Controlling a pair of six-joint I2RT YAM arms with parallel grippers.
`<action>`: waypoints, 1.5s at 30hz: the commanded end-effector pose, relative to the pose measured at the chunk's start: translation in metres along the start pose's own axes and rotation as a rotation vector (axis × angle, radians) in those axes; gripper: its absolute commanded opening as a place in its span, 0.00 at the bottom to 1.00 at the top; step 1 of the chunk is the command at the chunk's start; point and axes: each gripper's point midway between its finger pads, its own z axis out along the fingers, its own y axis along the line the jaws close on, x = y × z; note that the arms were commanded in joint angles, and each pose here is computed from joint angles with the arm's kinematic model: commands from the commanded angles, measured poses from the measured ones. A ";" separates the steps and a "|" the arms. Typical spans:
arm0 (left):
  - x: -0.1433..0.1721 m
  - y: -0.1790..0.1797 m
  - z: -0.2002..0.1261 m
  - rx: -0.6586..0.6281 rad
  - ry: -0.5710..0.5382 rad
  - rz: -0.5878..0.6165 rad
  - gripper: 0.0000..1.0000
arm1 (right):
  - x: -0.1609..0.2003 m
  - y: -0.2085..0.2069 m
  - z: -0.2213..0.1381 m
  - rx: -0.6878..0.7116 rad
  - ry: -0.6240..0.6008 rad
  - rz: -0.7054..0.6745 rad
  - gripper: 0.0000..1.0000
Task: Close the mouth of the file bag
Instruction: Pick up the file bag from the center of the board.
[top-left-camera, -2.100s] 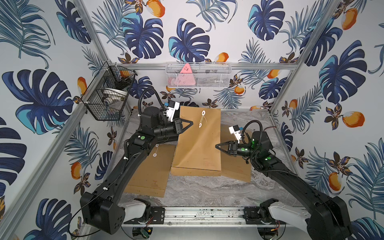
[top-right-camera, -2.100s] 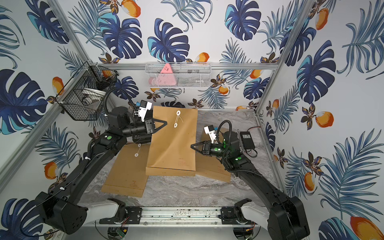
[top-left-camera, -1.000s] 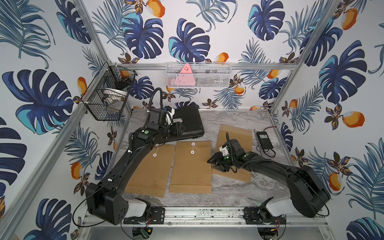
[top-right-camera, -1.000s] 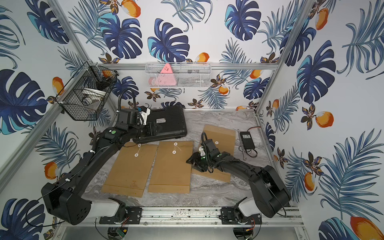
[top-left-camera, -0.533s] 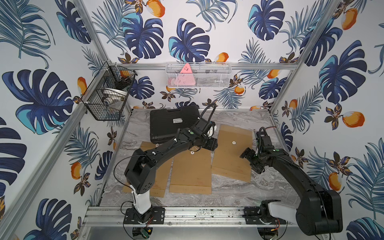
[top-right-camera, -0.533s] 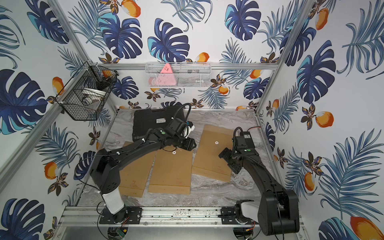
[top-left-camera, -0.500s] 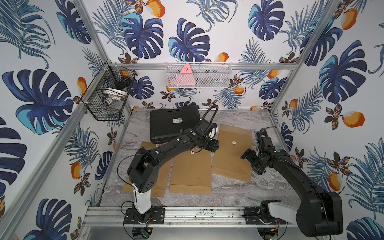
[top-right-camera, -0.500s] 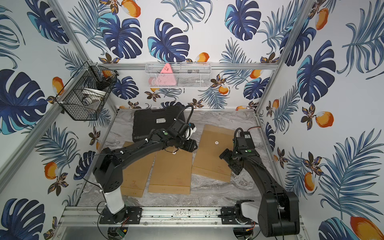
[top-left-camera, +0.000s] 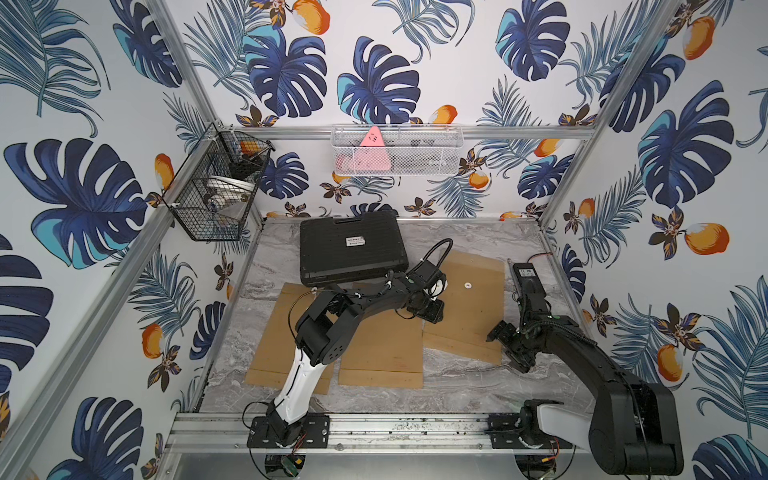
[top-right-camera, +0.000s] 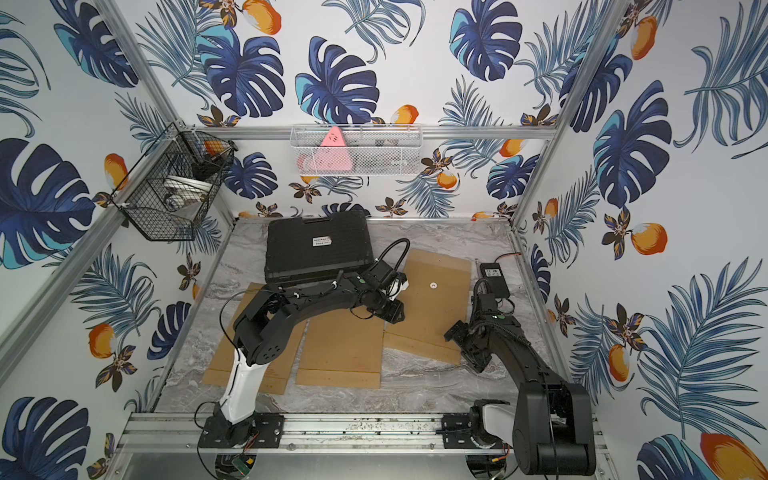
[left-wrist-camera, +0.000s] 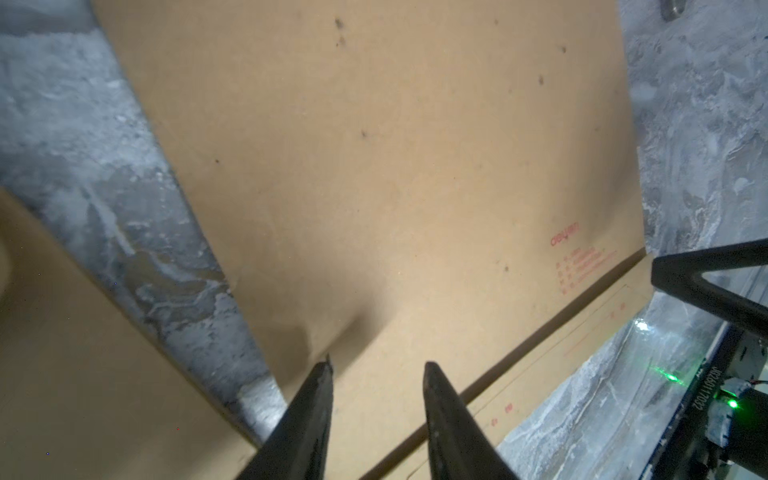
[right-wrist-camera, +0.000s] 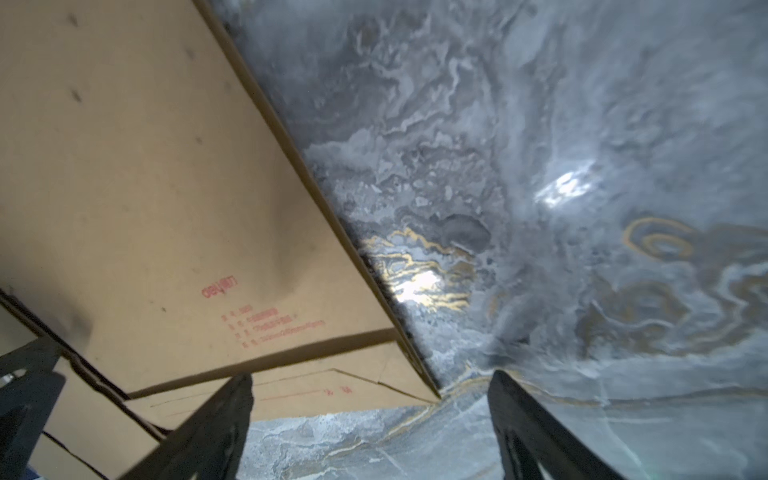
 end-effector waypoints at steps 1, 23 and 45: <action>0.007 0.002 0.013 0.029 0.015 0.019 0.31 | 0.000 0.020 0.005 -0.123 0.012 -0.015 0.87; 0.042 0.019 0.035 0.066 0.108 -0.018 0.10 | -0.013 0.092 -0.027 -0.601 -0.085 -0.104 0.61; -0.061 0.043 -0.194 0.488 -0.412 -0.411 0.62 | 0.001 0.176 -0.194 -0.735 -0.179 -0.448 0.00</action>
